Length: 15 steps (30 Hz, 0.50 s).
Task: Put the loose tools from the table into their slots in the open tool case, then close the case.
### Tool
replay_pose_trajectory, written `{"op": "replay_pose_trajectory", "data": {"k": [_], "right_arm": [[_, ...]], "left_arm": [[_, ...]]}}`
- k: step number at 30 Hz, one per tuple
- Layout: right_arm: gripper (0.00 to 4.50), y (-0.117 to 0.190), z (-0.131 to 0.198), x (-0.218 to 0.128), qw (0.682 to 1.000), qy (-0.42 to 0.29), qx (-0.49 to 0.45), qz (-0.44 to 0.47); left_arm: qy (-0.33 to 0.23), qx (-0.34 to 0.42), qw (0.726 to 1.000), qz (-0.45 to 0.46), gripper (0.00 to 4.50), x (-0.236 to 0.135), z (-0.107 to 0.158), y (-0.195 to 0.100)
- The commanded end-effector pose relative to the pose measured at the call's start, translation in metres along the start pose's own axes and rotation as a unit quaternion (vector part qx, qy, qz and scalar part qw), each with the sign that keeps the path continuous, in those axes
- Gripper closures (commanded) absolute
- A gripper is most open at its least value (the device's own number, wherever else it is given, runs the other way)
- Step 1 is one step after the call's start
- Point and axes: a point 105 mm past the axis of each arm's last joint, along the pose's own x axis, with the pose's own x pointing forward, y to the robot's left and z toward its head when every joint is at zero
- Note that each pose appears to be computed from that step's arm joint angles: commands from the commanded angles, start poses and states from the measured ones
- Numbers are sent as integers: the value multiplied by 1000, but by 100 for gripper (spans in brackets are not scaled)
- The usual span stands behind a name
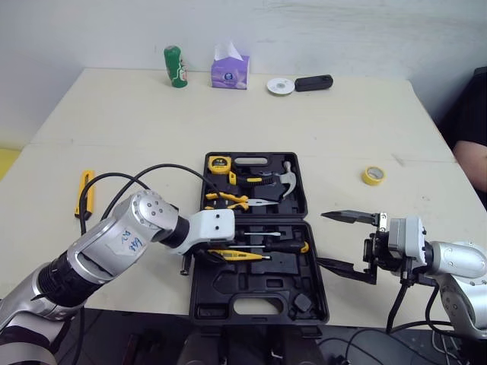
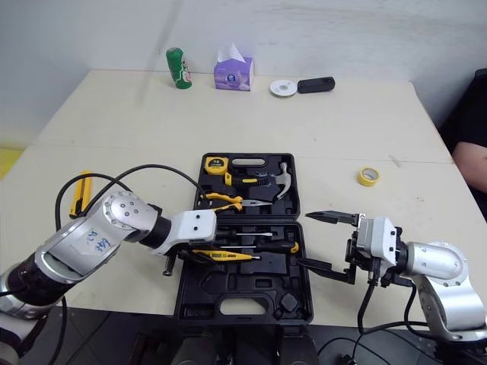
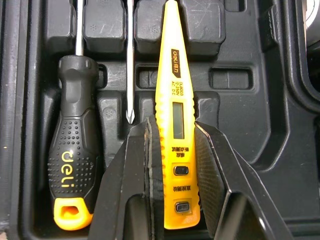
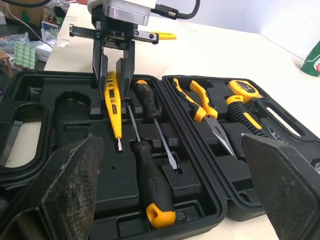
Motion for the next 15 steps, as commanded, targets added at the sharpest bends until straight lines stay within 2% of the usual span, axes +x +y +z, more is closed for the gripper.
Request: {"op": "replay_pose_trajectory", "data": {"k": [1,14,15], "right_arm": [[0,0,10,3,1000,-13,-22,4],[0,0,7,5,1000,-16,-21,6],[0,0,7,5,1000,-16,-21,5]], "left_arm": [[13,-15,1000,-5,392,5,-5,-3],[17,-14,1000,4,392,1,-3,-1],[18,-13,1000,5,342,1,-3,-1]]}}
